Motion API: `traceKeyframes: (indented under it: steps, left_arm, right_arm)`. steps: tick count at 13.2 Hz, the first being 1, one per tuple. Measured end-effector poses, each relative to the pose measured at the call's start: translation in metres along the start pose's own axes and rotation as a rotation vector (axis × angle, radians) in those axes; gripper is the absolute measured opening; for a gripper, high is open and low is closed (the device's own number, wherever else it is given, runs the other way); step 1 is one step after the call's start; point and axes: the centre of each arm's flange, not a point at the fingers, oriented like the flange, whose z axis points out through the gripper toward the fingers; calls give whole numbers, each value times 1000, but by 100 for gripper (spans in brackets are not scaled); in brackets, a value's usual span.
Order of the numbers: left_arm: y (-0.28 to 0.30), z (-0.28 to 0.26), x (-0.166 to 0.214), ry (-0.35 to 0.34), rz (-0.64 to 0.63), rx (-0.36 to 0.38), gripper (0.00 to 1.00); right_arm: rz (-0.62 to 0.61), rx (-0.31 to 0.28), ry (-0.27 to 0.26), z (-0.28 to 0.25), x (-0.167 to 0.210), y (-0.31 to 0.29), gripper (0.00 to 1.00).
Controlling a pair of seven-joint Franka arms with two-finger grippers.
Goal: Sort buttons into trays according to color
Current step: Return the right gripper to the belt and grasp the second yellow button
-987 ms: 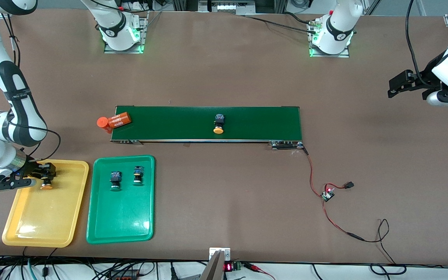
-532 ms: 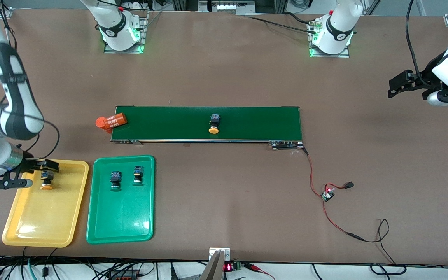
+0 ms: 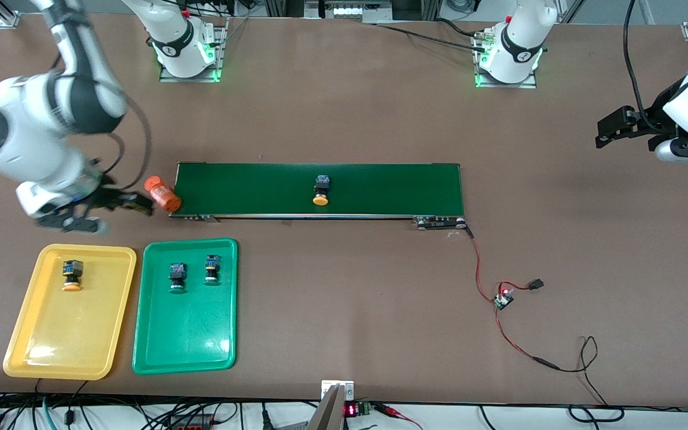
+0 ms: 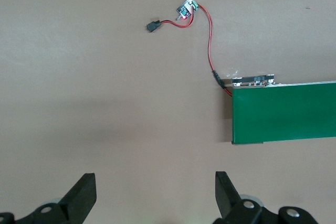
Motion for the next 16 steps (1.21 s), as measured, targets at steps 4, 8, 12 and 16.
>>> traceKeyframes:
  steps: [4, 8, 12, 16]
  left_arm:
    - [0, 0, 0, -1, -1, 0, 100]
    - [-1, 0, 0, -1, -2, 0, 100]
    - [-1, 0, 0, -1, -2, 0, 100]
    - [-1, 0, 0, -1, -2, 0, 100]
  right_arm:
    - [-87, 10, -5, 4, -60, -109, 100]
    - [-175, 20, -4, 19, -87, -152, 100]
    - [-168, -28, 14, 54, -107, -188, 100]
    - [-107, -11, 5, 78, -112, -202, 100]
